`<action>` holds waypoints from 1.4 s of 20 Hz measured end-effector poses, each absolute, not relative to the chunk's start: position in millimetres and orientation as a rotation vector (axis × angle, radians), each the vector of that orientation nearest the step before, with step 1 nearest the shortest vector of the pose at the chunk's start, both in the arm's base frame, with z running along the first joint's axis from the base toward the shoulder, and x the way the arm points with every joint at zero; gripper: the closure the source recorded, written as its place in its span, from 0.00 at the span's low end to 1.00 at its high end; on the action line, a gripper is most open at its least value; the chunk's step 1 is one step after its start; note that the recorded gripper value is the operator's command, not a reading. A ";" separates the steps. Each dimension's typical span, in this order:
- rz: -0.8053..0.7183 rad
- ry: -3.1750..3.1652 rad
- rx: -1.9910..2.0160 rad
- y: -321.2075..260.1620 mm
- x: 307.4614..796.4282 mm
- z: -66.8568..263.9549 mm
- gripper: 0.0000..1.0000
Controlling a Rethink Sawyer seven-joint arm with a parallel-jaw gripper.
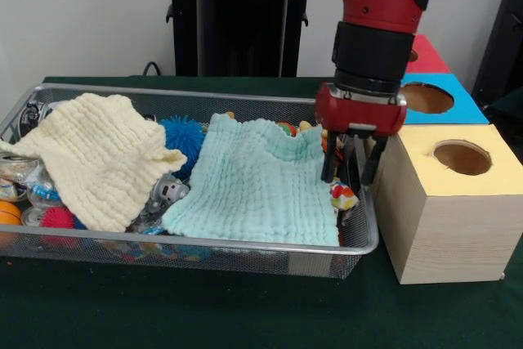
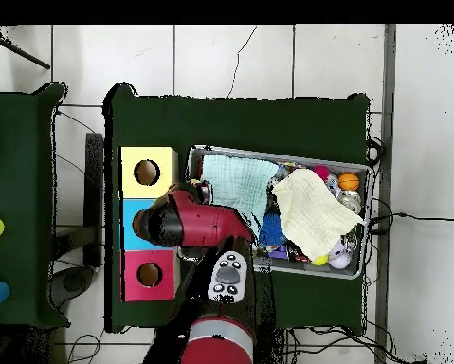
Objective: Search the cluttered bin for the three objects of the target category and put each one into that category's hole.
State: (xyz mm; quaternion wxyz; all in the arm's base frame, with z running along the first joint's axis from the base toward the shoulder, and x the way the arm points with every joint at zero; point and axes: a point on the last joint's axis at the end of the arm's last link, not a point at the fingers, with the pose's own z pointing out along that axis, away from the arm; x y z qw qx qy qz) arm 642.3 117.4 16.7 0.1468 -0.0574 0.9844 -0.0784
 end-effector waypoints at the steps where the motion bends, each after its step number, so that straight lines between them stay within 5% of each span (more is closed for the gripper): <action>1: -0.228 2.836 -0.173 120.9 646.6 13.0 0.00; 15: -0.445 2.778 0.018 130.0 655.7 21.7 0.00; 28: -0.555 2.576 0.580 134.5 649.7 69.9 0.00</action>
